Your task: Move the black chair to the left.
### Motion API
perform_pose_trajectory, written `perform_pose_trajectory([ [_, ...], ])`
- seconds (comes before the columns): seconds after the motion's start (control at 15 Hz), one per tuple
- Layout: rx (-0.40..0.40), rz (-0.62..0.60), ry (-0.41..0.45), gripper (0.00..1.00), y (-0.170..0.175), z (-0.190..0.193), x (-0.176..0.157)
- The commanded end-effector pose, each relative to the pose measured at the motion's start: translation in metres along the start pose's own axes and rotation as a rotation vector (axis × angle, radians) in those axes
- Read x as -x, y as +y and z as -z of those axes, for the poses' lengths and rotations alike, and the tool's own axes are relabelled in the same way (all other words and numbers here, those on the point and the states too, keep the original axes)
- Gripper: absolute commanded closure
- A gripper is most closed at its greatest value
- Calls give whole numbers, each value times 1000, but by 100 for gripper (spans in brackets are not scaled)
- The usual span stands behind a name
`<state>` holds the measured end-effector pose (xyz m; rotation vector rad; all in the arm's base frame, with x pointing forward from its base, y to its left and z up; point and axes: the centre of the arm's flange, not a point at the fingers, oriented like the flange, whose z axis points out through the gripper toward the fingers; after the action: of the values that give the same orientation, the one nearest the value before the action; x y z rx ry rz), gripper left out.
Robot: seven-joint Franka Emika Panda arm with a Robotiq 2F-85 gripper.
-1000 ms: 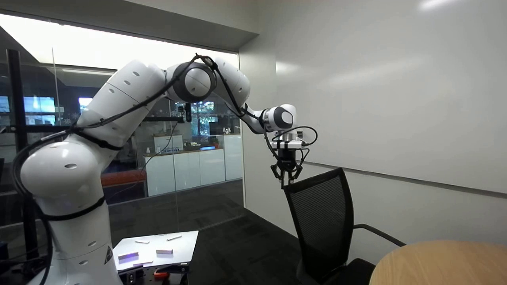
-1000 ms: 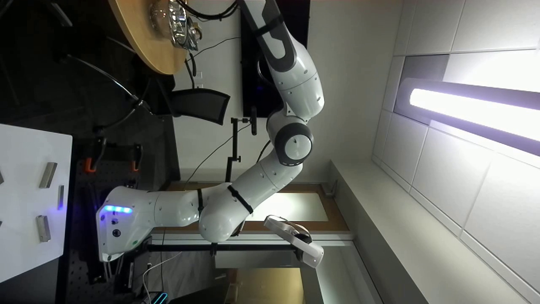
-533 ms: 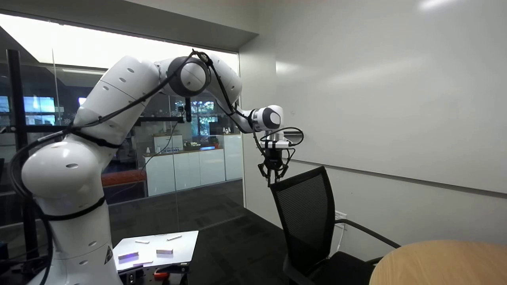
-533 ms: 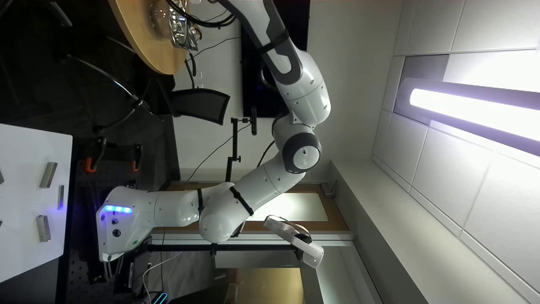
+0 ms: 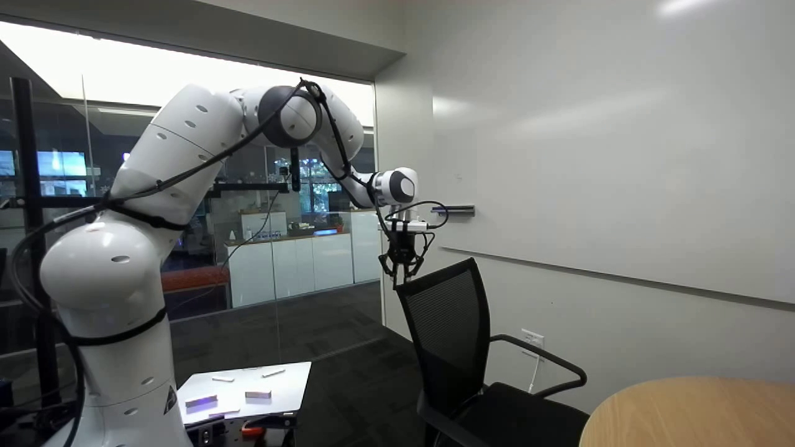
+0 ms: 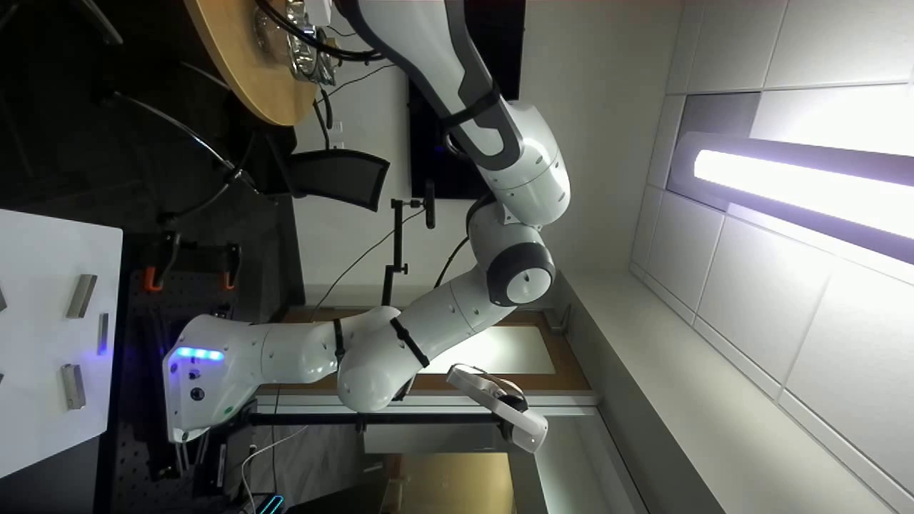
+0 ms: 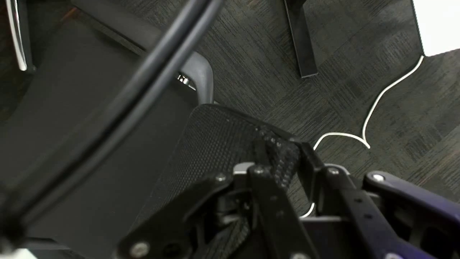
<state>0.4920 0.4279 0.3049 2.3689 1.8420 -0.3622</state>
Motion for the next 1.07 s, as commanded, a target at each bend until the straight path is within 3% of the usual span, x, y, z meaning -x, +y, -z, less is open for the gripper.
perform_pose_trajectory([
  [0.0,8,162,25,94,-46,35,0],
  [0.53,-7,272,16,94,-96,41,-1],
  [1.0,-12,320,23,94,-109,44,7],
])
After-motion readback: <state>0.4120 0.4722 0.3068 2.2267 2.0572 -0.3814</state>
